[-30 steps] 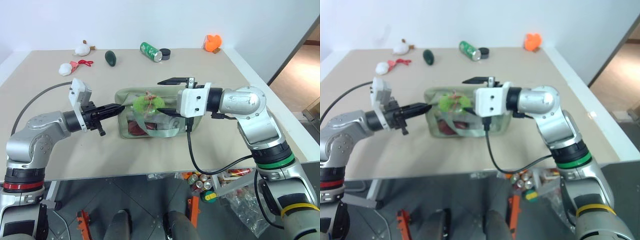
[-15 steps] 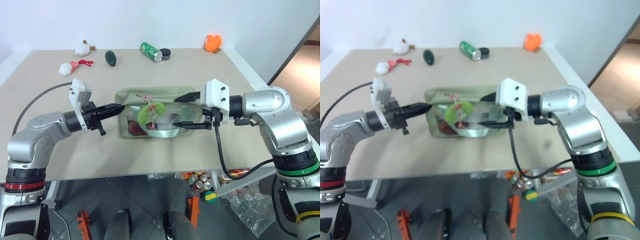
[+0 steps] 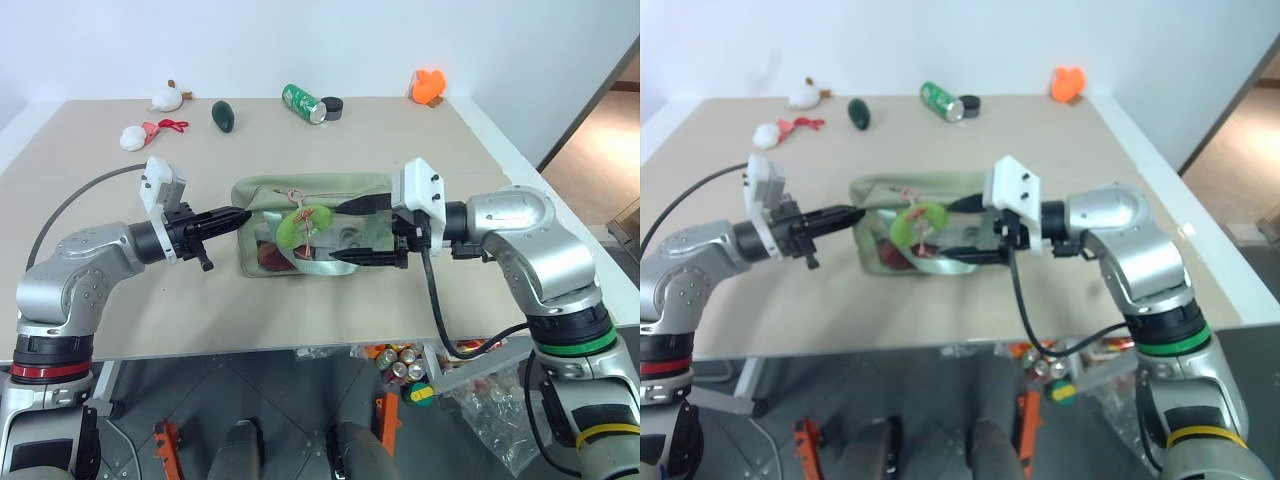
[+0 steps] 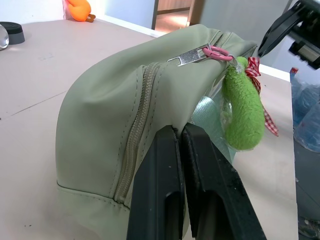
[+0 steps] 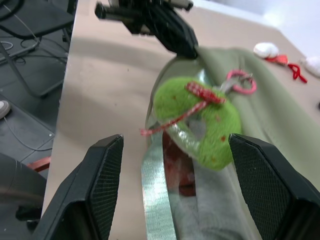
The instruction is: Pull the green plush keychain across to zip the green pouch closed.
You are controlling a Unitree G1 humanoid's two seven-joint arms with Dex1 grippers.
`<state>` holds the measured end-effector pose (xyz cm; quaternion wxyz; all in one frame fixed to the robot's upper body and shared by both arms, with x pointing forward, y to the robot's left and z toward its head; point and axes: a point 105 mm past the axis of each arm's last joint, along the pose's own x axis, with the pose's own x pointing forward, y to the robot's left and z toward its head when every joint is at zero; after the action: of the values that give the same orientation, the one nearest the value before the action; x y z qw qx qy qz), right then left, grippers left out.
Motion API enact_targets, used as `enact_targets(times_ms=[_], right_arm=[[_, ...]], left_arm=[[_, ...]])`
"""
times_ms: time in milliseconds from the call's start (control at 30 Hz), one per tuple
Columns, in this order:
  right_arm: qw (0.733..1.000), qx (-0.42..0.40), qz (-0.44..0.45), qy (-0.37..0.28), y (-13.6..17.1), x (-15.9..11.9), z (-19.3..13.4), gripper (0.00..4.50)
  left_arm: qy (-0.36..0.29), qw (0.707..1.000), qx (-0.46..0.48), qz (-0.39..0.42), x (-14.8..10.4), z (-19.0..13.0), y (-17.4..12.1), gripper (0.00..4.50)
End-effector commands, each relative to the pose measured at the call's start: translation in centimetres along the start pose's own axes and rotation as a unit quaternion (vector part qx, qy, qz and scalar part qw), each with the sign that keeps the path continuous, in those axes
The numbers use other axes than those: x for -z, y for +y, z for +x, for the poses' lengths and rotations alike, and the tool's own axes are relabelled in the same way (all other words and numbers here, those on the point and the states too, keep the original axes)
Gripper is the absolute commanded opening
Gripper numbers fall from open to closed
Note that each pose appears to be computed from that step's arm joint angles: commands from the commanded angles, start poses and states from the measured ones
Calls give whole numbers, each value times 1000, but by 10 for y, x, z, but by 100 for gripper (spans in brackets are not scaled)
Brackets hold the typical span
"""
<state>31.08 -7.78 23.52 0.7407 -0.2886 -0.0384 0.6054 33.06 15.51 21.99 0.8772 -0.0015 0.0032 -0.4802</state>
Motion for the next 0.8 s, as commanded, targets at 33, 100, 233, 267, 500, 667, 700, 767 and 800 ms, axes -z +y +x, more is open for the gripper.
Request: enact_targets(times_ms=[33,100,233,267,500,667,700,767,800], right_arm=[[999,7,-23,23,-1,8,0,347],[999,15,-27,32,-5,13,1,347],[999,27,-35,32,-11,14,1,347],[998,31,-38,31,-13,14,1,347],[997,53,-54,16,-25,7,5,347],[997,54,-63,-5,-30,-3,18,347],[997,53,-64,-8,-30,-4,20,347],[997,49,-66,-15,-29,-7,24,347],[996,47,-67,-18,-29,-8,26,347]], left_arm=[[12,1000,2,3,2,2,-2,0],[13,1000,2,3,2,1,-2,0],[13,1000,2,3,2,2,-4,0],[13,1000,3,2,2,2,-4,0],[14,1000,4,0,3,2,-6,0],[14,1000,5,-2,4,4,-6,0],[14,1000,6,-2,4,4,-6,0],[14,1000,6,-3,4,5,-7,0],[14,1000,6,-3,4,5,-7,0]])
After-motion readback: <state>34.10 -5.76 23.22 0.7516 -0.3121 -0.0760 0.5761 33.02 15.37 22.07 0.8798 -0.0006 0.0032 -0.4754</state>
